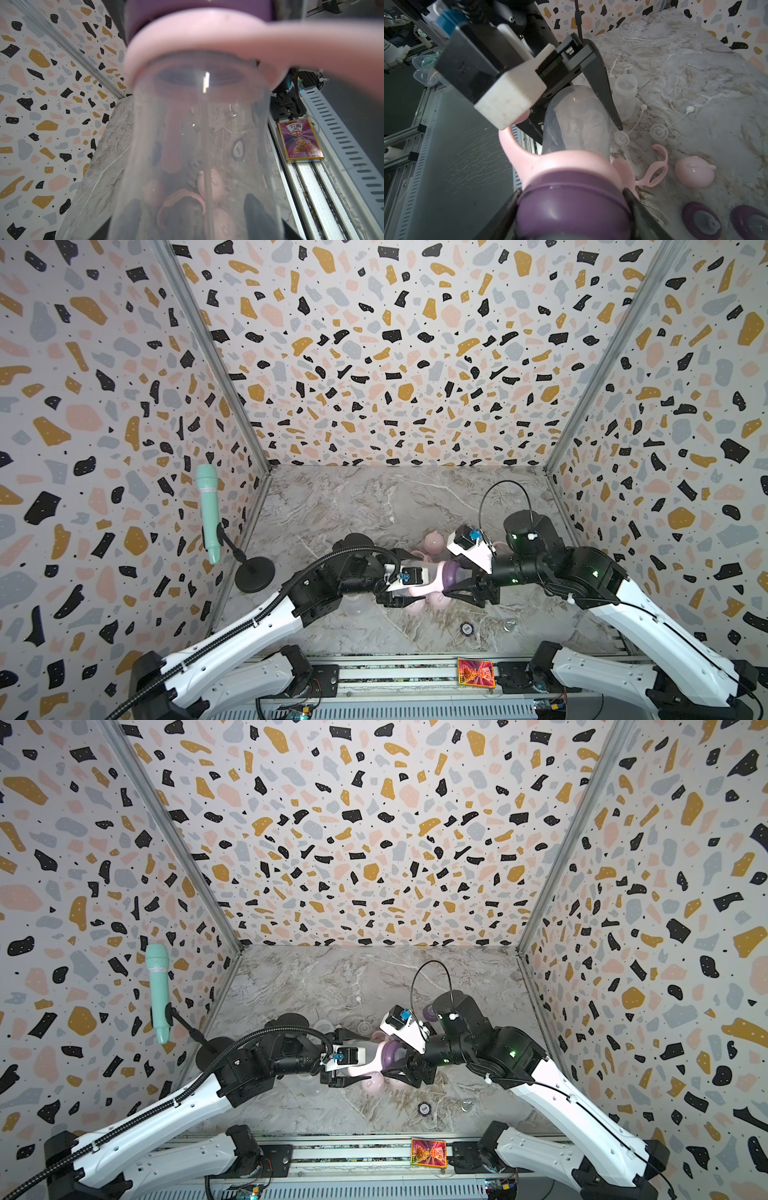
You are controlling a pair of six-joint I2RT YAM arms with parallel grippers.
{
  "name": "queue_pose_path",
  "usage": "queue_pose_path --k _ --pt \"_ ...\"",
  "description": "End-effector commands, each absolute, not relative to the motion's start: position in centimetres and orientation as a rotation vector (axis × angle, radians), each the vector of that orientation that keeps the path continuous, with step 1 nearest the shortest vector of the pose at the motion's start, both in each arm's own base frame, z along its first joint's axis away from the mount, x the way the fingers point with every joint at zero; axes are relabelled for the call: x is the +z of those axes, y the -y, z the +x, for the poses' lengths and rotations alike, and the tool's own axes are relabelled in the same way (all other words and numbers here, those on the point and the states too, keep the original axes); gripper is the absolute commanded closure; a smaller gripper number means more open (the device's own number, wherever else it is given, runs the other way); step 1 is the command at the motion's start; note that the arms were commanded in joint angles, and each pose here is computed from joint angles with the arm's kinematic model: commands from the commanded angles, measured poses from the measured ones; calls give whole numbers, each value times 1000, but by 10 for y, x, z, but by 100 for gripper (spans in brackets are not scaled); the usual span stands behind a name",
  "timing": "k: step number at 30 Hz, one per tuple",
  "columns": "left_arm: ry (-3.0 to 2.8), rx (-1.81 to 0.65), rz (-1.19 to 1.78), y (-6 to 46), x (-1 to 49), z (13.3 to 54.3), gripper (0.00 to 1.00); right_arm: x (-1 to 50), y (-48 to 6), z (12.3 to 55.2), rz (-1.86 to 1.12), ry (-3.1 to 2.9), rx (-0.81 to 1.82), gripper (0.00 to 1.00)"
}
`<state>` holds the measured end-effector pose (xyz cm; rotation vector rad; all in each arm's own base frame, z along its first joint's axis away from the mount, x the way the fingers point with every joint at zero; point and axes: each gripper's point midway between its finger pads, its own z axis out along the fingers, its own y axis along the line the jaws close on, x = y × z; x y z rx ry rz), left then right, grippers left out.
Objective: Assemble the baby bottles
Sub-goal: Screw the nipple onto the baby bottle.
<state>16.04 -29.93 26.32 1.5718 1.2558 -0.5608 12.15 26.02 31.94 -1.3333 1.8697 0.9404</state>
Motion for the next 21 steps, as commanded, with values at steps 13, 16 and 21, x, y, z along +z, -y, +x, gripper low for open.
queue_pose_path --k 13,16,21 --pt "-1119 194 1054 242 328 256 100 364 -283 182 -832 -1939 1633 100" --pt "-1118 367 1017 231 327 271 100 364 -294 193 -705 -2033 1787 100" --pt "-1116 605 997 219 318 287 100 371 -300 205 -615 -2050 1888 91"
